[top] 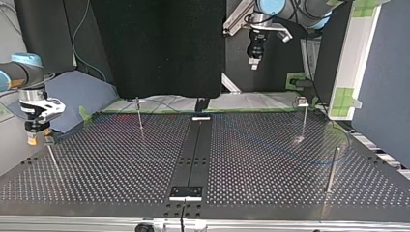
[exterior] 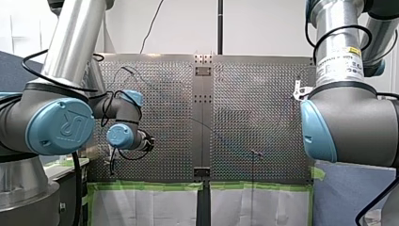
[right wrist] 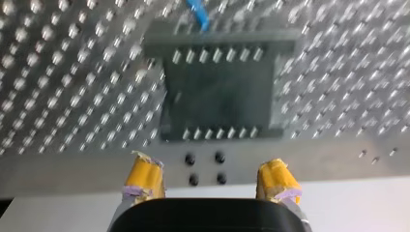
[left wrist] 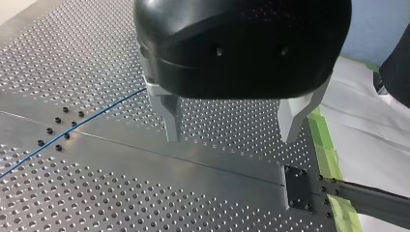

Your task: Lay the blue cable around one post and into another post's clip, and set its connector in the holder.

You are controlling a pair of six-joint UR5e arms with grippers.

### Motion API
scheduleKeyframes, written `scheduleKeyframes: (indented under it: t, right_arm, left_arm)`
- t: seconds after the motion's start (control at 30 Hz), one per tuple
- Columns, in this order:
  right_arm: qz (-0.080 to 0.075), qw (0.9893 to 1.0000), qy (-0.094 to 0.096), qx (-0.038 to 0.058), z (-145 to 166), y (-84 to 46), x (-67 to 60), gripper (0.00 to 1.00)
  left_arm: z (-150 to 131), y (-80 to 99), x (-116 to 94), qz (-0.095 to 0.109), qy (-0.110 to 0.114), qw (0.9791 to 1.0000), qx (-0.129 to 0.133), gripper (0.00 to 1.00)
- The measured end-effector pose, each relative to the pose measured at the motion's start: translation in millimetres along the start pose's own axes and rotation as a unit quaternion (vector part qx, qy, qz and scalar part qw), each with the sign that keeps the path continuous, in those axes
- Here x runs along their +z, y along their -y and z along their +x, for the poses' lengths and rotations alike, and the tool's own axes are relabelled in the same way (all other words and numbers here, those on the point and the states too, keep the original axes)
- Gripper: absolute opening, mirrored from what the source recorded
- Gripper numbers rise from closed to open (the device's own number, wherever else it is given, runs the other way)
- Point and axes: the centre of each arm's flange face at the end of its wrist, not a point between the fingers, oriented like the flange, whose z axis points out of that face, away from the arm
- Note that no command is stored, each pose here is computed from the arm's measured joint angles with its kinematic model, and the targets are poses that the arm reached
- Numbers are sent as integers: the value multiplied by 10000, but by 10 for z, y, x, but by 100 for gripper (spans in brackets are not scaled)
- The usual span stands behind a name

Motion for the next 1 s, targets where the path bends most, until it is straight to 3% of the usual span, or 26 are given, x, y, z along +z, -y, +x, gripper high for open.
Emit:
scheduleKeyframes:
  t: [0.27, 0.47, 0.53, 0.63, 0.83, 1.0]
  right_arm:
    - [-398, 9987, 304, 15, -65, -67, -160, 100]
    - [-624, 9979, 88, 174, 69, 22, -321, 100]
    - [-672, 9976, 1, 182, 115, 67, -366, 100]
    - [-731, 9972, -129, 118, 182, 148, -435, 100]
    - [-810, 9959, -380, -142, 309, 365, -580, 100]
    - [-745, 9953, -526, -319, 362, 654, -718, 100]
  left_arm:
    - [0, -3, 0, -6, -5, 10000, 0, 100]
    - [2, 7, 0, 51, -19, 10000, 0, 100]
    - [4, 12, 0, 78, -25, 10000, -2, 100]
    - [5, 17, -1, 101, -32, 9999, -5, 100]
    - [13, 30, -6, 168, -69, 9998, -3, 100]
    - [17, 31, -10, 179, -91, 9998, 2, 100]
